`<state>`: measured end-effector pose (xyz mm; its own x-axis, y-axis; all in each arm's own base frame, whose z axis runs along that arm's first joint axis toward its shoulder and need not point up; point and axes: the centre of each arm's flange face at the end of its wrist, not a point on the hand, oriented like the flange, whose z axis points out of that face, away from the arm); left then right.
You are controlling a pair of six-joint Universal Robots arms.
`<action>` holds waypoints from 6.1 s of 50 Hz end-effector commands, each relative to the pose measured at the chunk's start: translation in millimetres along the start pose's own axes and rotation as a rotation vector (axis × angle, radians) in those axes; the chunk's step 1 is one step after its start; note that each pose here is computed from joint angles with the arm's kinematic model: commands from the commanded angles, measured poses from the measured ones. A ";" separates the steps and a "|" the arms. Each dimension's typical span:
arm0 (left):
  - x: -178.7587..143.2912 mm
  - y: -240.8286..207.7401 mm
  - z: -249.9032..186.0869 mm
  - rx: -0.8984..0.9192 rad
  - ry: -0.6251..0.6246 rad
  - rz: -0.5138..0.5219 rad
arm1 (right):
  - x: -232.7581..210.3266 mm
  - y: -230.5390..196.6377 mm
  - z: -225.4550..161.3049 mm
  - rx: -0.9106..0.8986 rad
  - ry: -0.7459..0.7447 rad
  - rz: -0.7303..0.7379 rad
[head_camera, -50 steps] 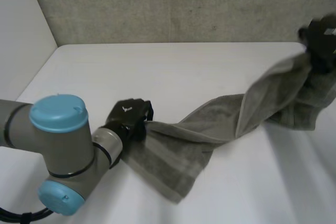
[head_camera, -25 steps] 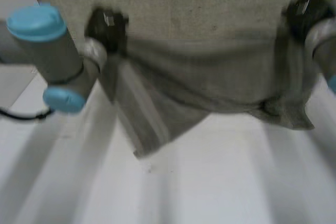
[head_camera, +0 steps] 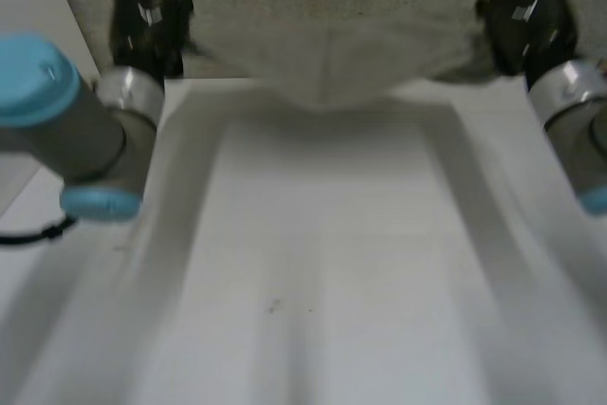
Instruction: Fold the towel.
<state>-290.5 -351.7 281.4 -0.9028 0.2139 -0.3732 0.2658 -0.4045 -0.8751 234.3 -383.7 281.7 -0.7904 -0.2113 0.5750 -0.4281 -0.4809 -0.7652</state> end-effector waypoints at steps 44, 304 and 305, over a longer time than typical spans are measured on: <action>16.5 101.3 -100.2 -0.507 0.385 0.349 | -48.3 58.8 -98.8 -0.681 -0.390 -0.217; 106.3 92.8 -104.9 -0.568 0.367 -0.455 | -165.2 -5.4 -75.8 -0.526 -0.416 0.711; 106.2 92.9 -104.9 -0.568 0.366 -0.455 | -165.3 -5.3 -75.8 -0.526 -0.417 0.711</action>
<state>-344.7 -264.0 140.1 -0.7776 0.6250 0.0688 0.0926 0.2220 -0.9706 321.0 -280.8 181.8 -0.8025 -0.5931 -0.0647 -0.1126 0.2572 -0.9598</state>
